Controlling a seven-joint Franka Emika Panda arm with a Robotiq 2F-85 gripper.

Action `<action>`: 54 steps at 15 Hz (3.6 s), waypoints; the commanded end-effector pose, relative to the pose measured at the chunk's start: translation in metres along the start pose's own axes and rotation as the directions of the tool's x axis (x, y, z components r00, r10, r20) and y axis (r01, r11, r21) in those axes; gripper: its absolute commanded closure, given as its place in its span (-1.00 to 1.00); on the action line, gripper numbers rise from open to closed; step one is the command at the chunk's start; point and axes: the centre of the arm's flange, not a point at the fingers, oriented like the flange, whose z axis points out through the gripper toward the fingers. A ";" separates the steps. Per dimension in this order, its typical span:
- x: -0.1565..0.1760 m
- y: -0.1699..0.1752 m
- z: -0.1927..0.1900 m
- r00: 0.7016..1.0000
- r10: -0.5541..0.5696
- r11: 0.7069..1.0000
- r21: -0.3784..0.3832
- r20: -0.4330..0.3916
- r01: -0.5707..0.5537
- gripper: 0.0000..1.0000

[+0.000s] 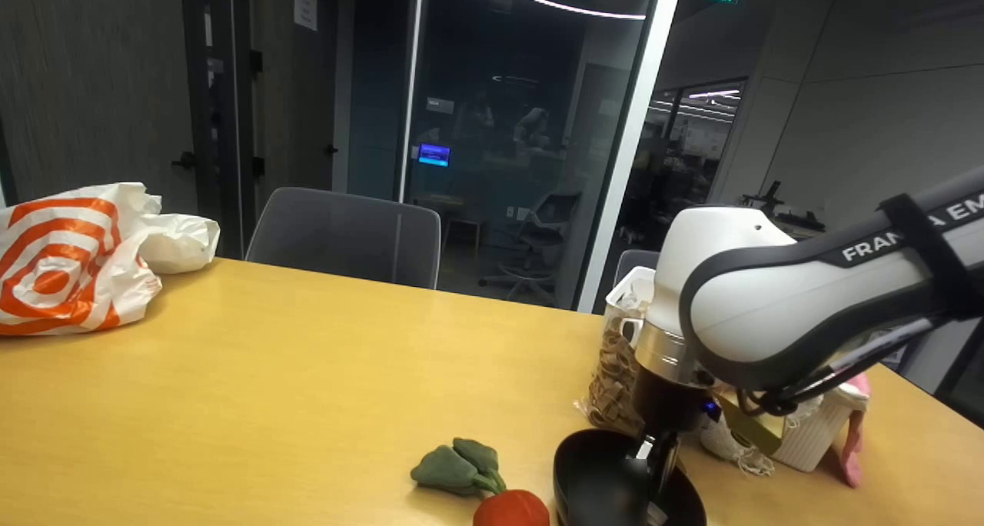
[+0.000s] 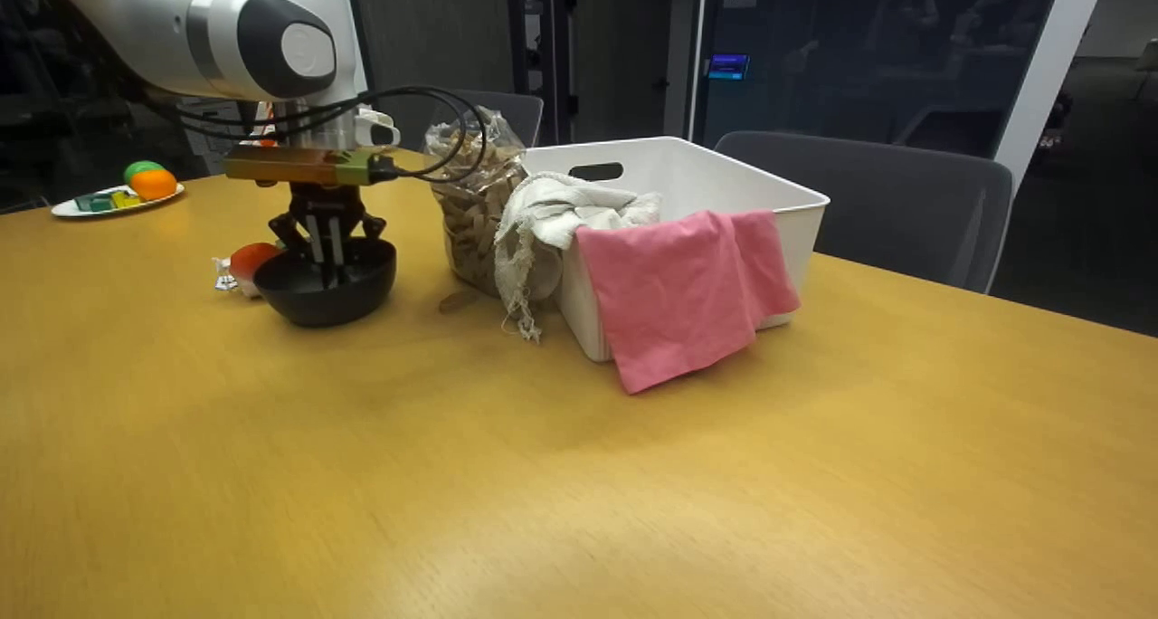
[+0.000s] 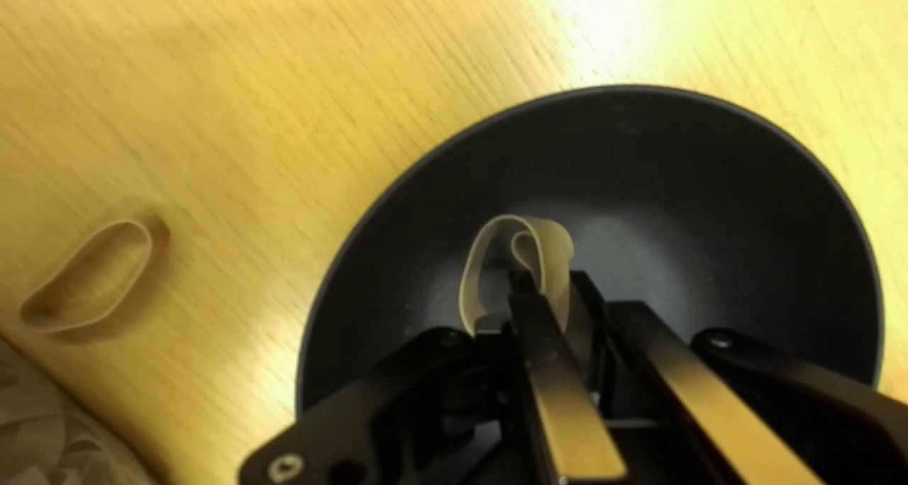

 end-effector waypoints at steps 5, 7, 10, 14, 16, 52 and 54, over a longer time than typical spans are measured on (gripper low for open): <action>-0.020 -0.001 -0.100 1.000 -0.010 1.000 0.023 -0.029 0.011 0.65; -0.023 0.004 -0.130 0.999 -0.001 1.000 -0.011 -0.044 0.000 0.65; -0.027 0.014 -0.169 0.998 0.018 0.998 -0.066 -0.062 -0.022 0.68; -0.018 0.027 -0.205 0.995 0.028 0.979 -0.198 -0.095 -0.046 0.65; -0.006 0.033 -0.217 0.994 0.025 0.957 -0.285 -0.108 -0.055 0.65; 0.063 -0.104 -0.106 0.940 -0.339 0.940 0.055 0.029 0.337 -1.00; 0.081 -0.118 -0.065 0.921 -0.389 0.921 0.034 -0.002 0.389 -1.00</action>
